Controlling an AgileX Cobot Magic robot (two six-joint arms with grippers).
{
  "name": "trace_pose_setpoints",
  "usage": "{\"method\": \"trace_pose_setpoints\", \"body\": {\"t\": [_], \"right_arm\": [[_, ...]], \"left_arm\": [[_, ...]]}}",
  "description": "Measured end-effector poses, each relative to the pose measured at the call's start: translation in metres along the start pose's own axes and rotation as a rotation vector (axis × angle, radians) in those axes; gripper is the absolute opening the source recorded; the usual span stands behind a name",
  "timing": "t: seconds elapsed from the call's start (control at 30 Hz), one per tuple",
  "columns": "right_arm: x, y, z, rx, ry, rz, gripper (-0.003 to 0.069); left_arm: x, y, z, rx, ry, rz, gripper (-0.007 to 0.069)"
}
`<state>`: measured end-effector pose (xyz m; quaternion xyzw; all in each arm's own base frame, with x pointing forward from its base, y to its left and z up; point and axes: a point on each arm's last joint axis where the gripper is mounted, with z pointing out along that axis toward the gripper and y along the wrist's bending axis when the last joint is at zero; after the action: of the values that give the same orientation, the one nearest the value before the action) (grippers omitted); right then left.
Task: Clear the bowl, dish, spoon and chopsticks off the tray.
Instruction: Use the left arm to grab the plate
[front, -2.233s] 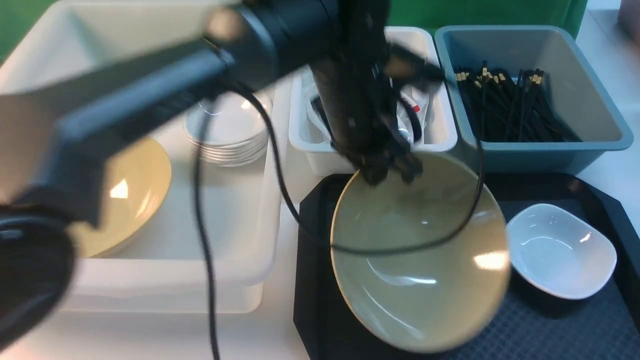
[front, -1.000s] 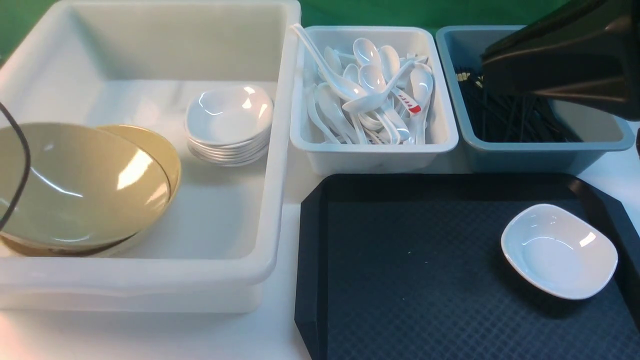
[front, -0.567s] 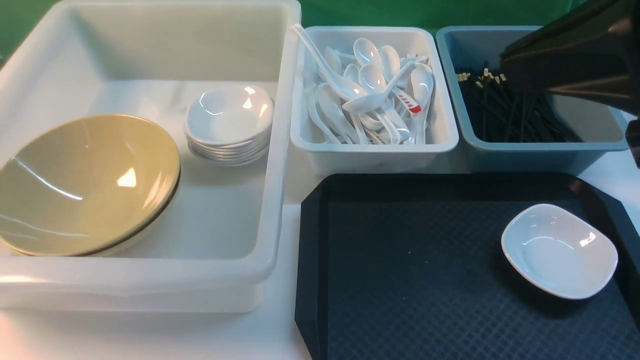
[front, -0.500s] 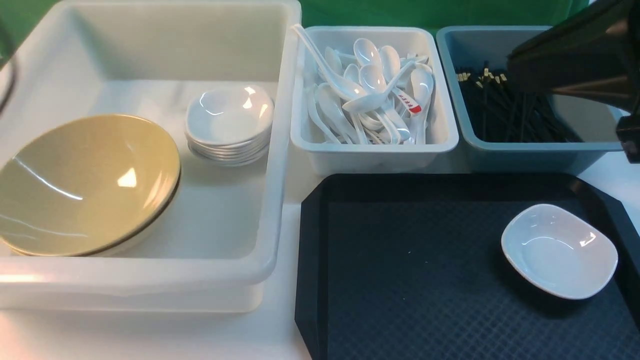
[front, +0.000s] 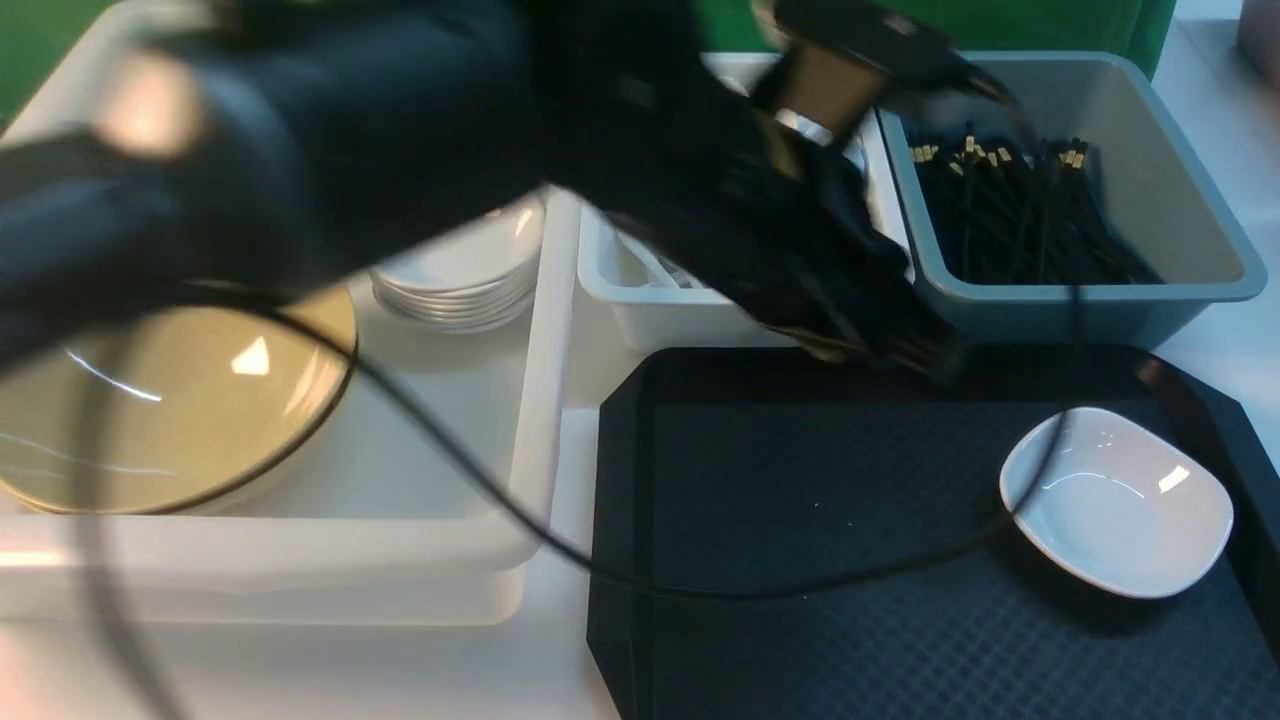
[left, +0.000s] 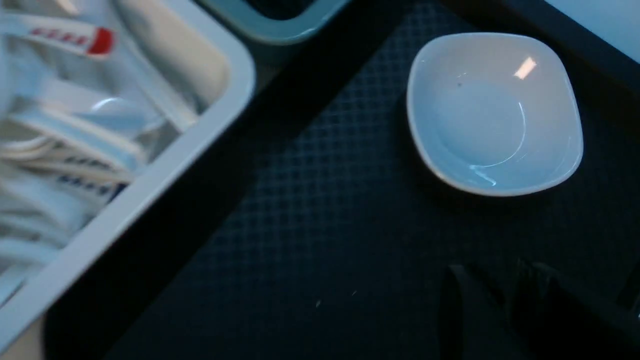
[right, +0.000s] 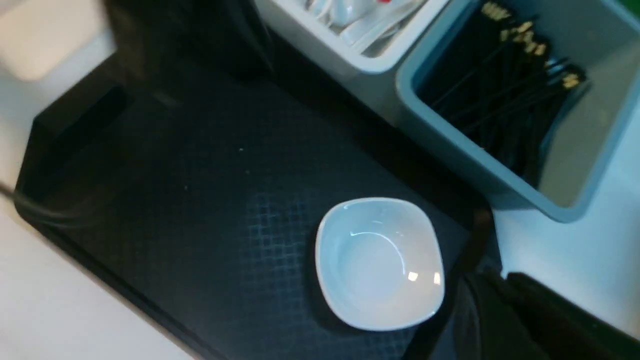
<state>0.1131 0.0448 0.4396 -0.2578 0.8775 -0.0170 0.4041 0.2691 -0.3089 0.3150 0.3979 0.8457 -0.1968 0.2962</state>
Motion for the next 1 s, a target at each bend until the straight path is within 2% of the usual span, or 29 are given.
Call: {"method": "trace_pose_setpoints", "body": {"t": [0.1,0.23,0.27,0.3,0.4,0.47,0.57,0.67,0.7,0.77,0.8,0.9,1.0], "right_arm": [[0.021,-0.003,-0.024,0.009,-0.067,0.032,0.0078],[0.040,-0.004,-0.041,0.008,-0.120,0.067,0.0078],[0.041,-0.003,-0.041,0.006,-0.121,0.069,0.0078],[0.044,-0.003,-0.044,0.004,-0.128,0.078,0.0078],[0.047,-0.003,-0.044,0.001,-0.126,0.090,0.0078],[0.049,-0.002,-0.040,-0.001,-0.114,0.081,0.0078],[0.051,0.000,-0.034,-0.003,-0.089,0.057,0.0079],[0.053,0.001,-0.029,-0.004,-0.071,0.041,0.0080],[0.054,0.002,-0.028,-0.005,-0.066,0.035,0.0081],[0.055,0.002,-0.027,-0.005,-0.062,0.030,0.0083],[0.055,0.002,-0.026,-0.005,-0.060,0.029,0.0083],[0.055,0.002,-0.026,-0.006,-0.059,0.028,0.0088],[0.055,0.002,-0.026,-0.006,-0.058,0.028,0.0090]], "left_arm": [[-0.012,-0.003,0.037,0.026,0.038,-0.008,0.0148],[-0.018,-0.008,0.094,0.073,0.118,-0.023,0.0336],[-0.018,-0.009,0.096,0.075,0.120,-0.023,0.0346],[-0.018,-0.011,0.114,0.083,0.135,-0.018,0.0419],[-0.017,-0.012,0.149,0.093,0.146,-0.029,0.0526],[-0.013,-0.010,0.172,0.097,0.156,-0.059,0.0558],[-0.003,-0.009,0.201,0.111,0.178,-0.106,0.0566],[-0.008,-0.011,0.211,0.121,0.135,-0.121,0.0525],[-0.007,-0.012,0.215,0.121,0.134,-0.120,0.0487],[-0.009,-0.015,0.219,0.126,0.126,-0.114,0.0344],[-0.009,-0.015,0.217,0.130,0.140,-0.109,0.0216],[-0.014,-0.018,0.209,0.152,0.166,-0.103,0.0067],[-0.031,-0.019,0.183,0.168,0.166,-0.052,0.0012]]}}
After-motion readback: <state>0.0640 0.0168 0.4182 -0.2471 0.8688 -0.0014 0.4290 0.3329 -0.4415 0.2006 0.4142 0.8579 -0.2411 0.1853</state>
